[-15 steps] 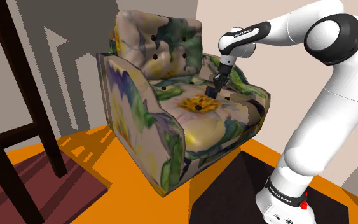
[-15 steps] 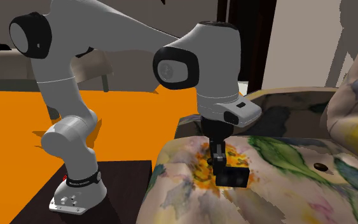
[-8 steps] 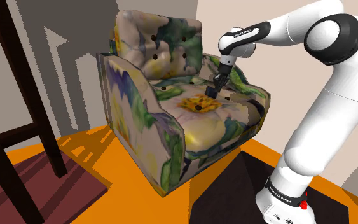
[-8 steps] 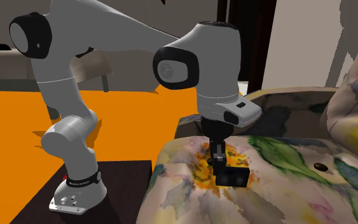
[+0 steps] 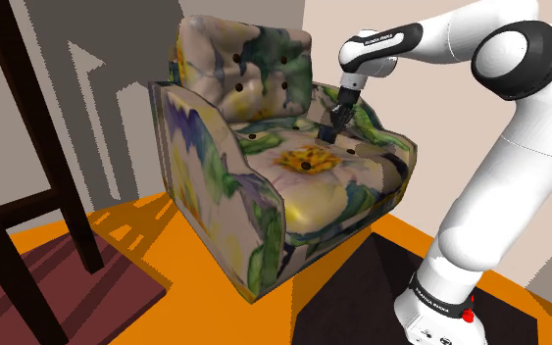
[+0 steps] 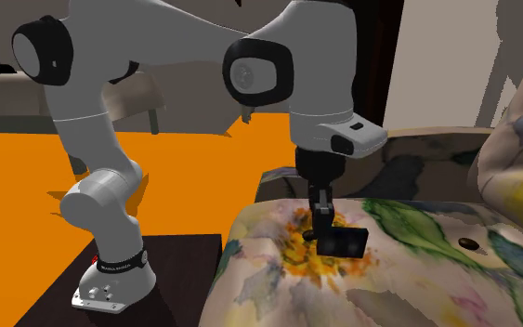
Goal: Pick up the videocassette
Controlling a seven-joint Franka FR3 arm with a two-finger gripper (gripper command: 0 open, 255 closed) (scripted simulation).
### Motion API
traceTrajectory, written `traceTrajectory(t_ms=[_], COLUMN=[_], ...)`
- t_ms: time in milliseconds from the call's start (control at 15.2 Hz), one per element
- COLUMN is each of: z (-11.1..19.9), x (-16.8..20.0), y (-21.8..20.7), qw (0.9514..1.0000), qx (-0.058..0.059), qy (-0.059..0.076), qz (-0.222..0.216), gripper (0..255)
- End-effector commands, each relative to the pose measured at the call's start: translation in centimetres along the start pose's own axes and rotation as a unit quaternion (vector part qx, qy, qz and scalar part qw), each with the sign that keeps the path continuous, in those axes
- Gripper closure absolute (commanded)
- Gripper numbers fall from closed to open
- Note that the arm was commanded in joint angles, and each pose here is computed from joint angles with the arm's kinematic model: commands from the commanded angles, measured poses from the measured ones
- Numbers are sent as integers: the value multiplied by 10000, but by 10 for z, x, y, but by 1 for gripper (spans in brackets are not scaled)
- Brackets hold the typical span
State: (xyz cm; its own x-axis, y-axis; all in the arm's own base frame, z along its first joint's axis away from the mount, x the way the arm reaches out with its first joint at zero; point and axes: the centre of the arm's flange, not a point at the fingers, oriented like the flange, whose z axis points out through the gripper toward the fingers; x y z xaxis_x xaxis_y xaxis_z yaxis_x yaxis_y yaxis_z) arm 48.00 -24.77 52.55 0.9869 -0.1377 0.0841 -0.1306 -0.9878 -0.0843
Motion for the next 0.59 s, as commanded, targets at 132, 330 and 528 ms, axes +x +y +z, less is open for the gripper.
traceTrajectory(t_ms=[132, 330, 528], z=[-21, -37, -43], x=[1, 2, 3], y=[-1, -2, -3], qw=[10000, 10000, 10000], qx=[0, 0, 0], qy=[-1, -1, -1], qz=[1, 1, 1], gripper=[255, 255, 255])
